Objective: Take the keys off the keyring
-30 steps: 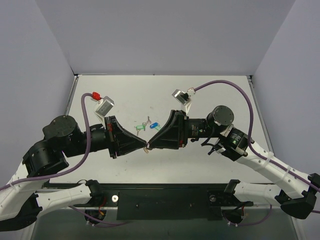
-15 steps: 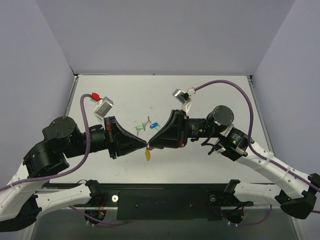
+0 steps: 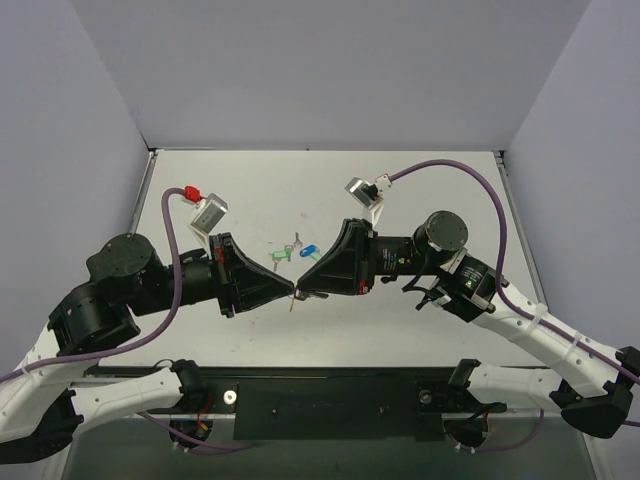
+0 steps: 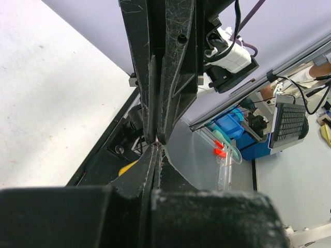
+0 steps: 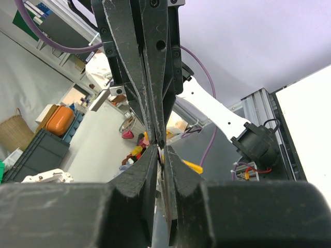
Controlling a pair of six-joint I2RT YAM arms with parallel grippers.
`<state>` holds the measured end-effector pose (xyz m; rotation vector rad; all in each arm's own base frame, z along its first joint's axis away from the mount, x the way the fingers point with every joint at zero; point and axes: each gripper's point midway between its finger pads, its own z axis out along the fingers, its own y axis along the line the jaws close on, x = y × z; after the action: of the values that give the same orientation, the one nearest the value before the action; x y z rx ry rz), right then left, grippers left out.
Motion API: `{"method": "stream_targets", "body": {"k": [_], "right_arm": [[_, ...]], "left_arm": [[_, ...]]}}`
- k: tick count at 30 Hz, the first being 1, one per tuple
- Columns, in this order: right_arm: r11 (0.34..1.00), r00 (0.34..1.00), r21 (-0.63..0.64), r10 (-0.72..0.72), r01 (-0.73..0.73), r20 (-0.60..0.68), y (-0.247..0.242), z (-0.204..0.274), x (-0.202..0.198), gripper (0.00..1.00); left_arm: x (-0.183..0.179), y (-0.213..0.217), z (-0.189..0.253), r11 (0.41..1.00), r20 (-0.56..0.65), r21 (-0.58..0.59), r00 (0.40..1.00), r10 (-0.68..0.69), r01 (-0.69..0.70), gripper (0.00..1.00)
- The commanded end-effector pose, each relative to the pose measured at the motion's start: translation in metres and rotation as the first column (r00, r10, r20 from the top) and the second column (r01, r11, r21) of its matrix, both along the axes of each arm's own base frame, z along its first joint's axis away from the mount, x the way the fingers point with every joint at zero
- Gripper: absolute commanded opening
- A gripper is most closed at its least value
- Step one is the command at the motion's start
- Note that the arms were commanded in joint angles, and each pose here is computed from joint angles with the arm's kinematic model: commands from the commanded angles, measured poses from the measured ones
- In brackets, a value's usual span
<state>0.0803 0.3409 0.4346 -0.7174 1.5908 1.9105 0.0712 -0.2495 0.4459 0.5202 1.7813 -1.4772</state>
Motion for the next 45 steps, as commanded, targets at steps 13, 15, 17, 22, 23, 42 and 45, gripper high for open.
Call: {"method": "stream_targets", "body": {"k": [13,15,17,22,23,42,45], "right_arm": [[0.996,0.998,0.085,-0.031,0.026,0.062,-0.004,0.021,0.001,0.00],[0.993,0.996,0.086,-0.079,0.075,0.044,-0.002,0.019,0.011,0.00],[0.990,0.994,0.099,-0.104,0.100,0.035,-0.001,0.019,0.015,0.00],[0.982,0.988,0.110,-0.156,0.155,0.003,-0.001,0.013,0.024,0.00],[0.979,0.985,0.112,-0.172,0.171,-0.003,-0.001,0.012,0.027,0.00],[0.954,0.963,0.129,-0.263,0.269,-0.061,-0.003,0.006,0.045,0.00],[0.948,0.958,0.135,-0.280,0.287,-0.070,-0.005,0.006,0.048,0.00]], "left_arm": [[0.011,-0.003,0.023,0.990,0.019,-0.131,0.998,0.057,-0.054,0.00],[0.016,-0.004,0.022,0.985,0.006,-0.154,0.997,0.080,-0.078,0.00],[0.020,-0.005,0.019,0.979,-0.009,-0.176,0.995,0.101,-0.101,0.00],[0.030,0.002,0.025,0.960,-0.019,-0.222,0.985,0.170,-0.170,0.00],[0.031,0.003,0.025,0.958,-0.019,-0.224,0.984,0.177,-0.177,0.00],[0.043,0.019,0.028,0.922,-0.042,-0.267,0.959,0.279,-0.280,0.00],[0.044,0.023,0.030,0.915,-0.042,-0.275,0.954,0.296,-0.296,0.00]]}}
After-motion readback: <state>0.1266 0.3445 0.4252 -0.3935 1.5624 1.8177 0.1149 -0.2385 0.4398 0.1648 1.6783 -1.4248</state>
